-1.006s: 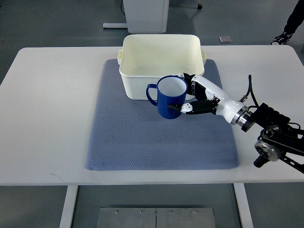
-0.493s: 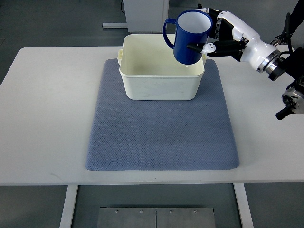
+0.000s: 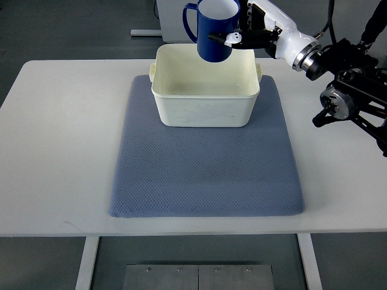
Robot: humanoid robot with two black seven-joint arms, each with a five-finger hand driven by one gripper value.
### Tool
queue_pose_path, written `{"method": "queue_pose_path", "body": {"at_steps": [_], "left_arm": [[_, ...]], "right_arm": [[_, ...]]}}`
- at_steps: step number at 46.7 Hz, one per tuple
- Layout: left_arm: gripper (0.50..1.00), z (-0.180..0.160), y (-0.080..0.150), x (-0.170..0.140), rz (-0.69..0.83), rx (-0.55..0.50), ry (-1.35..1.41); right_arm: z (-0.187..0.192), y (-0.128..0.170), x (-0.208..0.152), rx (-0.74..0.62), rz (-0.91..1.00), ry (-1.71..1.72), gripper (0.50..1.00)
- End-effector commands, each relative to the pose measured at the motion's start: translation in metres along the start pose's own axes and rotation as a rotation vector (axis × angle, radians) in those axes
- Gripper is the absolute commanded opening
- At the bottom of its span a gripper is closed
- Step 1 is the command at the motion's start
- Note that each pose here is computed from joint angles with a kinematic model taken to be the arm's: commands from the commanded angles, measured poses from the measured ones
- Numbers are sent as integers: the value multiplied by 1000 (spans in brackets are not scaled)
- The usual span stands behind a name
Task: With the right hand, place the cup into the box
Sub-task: 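Lift the blue mug with the right hand up above the box, then lower the mug into the box and open the right hand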
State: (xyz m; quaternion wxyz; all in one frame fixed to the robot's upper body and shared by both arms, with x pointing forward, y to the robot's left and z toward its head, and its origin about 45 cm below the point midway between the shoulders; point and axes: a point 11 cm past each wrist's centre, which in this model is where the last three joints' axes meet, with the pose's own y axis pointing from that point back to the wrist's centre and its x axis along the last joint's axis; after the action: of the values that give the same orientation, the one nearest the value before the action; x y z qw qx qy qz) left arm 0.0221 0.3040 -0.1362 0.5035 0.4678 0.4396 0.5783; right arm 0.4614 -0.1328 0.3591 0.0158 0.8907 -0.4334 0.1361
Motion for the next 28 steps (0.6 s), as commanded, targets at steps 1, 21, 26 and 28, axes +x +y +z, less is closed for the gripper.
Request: {"method": "queue_pose_path", "body": {"at_steps": [1,21,26,28], "left_arm": [[1000,0,0,0,0,0,0],[1000,0,0,0,0,0,0],[1000,0,0,0,0,0,0],[1000,0,0,0,0,0,0]], "right_arm": [[8,-9,-8,-14,0,-9,500],[58,-30,-36,-85,32,-48,500],[67,-28,-42,-101,28,-59,500],[72,-28,-45,-112,24,-59,500]]}}
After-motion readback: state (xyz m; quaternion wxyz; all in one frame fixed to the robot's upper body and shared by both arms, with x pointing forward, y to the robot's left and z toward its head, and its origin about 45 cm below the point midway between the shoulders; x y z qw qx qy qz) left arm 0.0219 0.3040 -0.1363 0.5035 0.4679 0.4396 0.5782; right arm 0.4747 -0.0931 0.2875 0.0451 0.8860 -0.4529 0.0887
